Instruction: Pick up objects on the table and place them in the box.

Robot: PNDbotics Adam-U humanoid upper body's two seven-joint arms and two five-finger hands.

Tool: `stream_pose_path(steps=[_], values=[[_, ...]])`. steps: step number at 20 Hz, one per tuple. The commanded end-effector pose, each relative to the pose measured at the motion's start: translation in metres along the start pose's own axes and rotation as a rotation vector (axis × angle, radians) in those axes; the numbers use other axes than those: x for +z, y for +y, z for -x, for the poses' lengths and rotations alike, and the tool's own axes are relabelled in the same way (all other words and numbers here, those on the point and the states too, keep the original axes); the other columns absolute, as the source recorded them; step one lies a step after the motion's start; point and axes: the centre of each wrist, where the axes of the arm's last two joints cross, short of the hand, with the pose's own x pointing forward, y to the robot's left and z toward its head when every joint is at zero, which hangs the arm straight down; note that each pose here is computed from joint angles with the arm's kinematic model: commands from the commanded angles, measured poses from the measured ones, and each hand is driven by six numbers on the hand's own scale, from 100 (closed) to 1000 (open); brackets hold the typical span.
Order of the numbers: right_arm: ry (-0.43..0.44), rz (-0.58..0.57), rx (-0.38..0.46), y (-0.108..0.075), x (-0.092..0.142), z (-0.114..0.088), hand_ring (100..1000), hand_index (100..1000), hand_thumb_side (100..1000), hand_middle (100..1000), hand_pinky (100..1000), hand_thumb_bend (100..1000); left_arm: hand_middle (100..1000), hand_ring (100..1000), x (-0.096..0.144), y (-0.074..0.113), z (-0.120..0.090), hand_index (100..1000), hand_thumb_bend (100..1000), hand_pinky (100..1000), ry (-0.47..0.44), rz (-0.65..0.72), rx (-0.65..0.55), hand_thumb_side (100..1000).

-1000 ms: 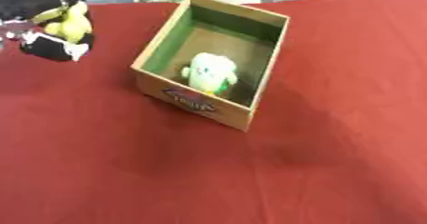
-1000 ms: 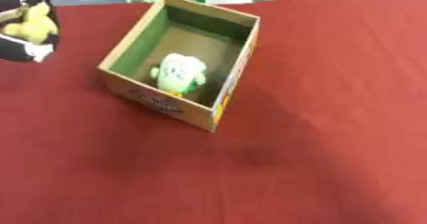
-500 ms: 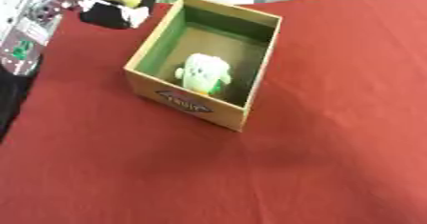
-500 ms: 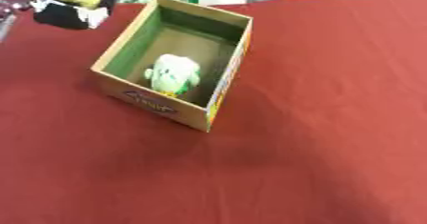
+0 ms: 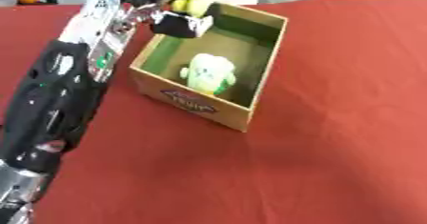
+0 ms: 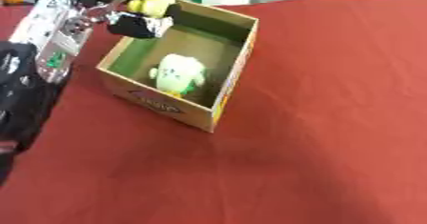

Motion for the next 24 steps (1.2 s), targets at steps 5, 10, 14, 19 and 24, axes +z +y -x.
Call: stream_pose_path(steps=[5, 10, 14, 19, 24], values=[[-0.024, -0.021, -0.010, 0.001, -0.008, -0.008, 937, 929, 821, 560, 951, 363, 614, 545, -0.012, -0.016, -0.007, 644, 100, 254, -0.048, 0.086, -0.028, 453], [-0.021, -0.024, -0.018, 0.002, -0.008, -0.007, 938, 930, 818, 559, 953, 365, 618, 554, -0.013, -0.026, -0.007, 738, 100, 280, -0.034, 0.103, -0.047, 382], [-0.015, -0.022, -0.019, 0.002, -0.007, -0.006, 939, 931, 814, 558, 955, 365, 796, 739, -0.011, -0.034, -0.004, 880, 100, 490, 0.028, 0.111, -0.078, 205], [-0.008, -0.018, -0.019, 0.003, -0.006, -0.006, 939, 931, 812, 557, 956, 364, 960, 934, -0.009, -0.041, -0.003, 1000, 100, 747, 0.071, 0.167, -0.089, 581], [-0.006, -0.014, -0.021, 0.003, -0.005, -0.005, 940, 932, 810, 557, 956, 363, 1000, 1000, -0.007, -0.044, -0.001, 1000, 362, 902, 0.114, 0.227, -0.069, 1000]])
